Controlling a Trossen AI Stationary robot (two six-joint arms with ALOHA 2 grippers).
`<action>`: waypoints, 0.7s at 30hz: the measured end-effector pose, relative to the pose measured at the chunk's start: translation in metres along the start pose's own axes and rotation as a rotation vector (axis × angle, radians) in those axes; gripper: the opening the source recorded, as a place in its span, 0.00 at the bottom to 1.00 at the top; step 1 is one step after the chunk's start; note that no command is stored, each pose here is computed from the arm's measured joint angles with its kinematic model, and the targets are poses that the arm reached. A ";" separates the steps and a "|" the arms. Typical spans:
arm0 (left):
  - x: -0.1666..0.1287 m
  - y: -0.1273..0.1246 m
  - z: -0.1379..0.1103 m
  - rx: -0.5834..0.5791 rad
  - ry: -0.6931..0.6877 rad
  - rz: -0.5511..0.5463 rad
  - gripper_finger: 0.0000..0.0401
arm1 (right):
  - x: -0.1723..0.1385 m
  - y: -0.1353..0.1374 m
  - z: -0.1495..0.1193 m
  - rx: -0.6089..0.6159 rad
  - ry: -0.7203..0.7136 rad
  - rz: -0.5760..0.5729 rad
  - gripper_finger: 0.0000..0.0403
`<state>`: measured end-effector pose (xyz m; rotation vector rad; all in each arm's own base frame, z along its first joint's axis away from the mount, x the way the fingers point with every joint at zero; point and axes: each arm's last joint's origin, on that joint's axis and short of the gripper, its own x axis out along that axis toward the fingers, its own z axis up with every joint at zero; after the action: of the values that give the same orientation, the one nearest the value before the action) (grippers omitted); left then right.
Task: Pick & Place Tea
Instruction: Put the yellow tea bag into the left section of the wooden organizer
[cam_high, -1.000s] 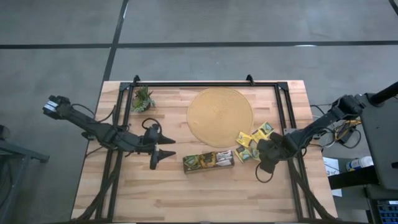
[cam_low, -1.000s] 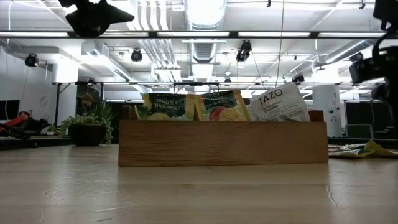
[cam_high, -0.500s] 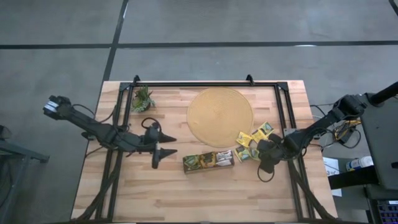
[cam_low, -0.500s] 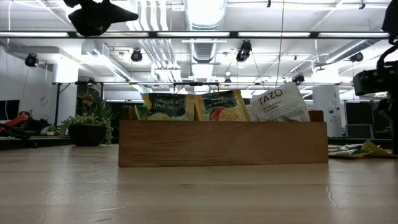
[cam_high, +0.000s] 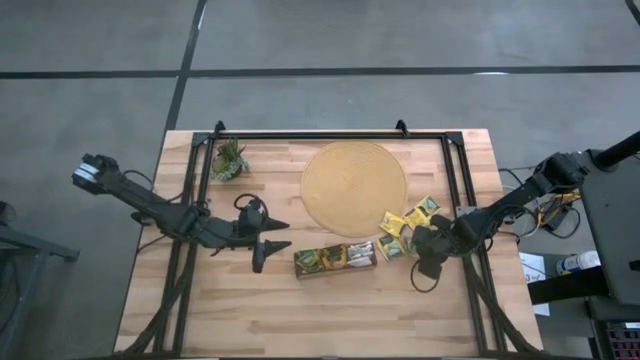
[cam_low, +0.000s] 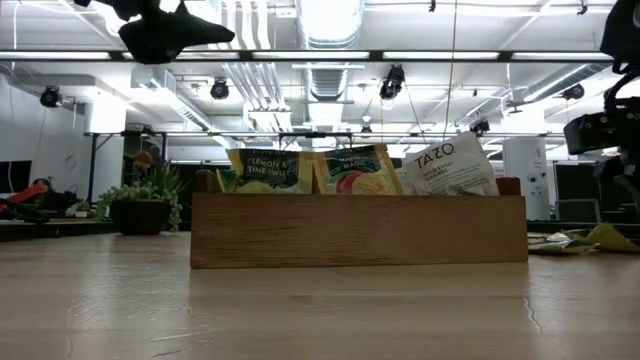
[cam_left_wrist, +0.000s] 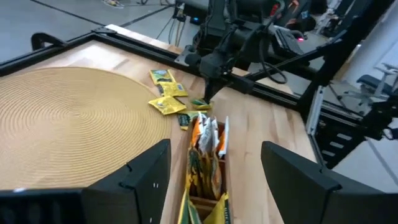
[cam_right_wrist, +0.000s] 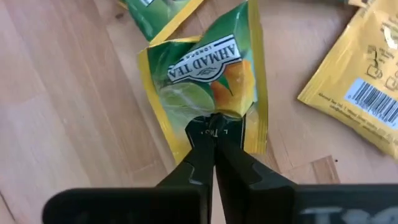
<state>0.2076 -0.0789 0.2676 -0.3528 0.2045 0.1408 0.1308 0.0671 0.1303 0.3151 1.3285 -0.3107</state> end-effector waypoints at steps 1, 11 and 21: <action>0.001 0.000 -0.001 -0.002 0.003 0.004 0.61 | -0.002 0.001 0.002 -0.015 -0.004 0.004 0.02; 0.008 -0.005 0.003 0.028 -0.074 -0.008 0.60 | -0.056 0.018 0.033 -0.096 -0.202 -0.144 0.02; 0.011 -0.005 0.003 0.001 -0.108 0.047 0.60 | -0.128 0.034 0.075 -0.192 -0.718 -0.450 0.02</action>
<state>0.2191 -0.0812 0.2692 -0.3389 0.1058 0.2056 0.1839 0.0738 0.2726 -0.2550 0.6929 -0.6024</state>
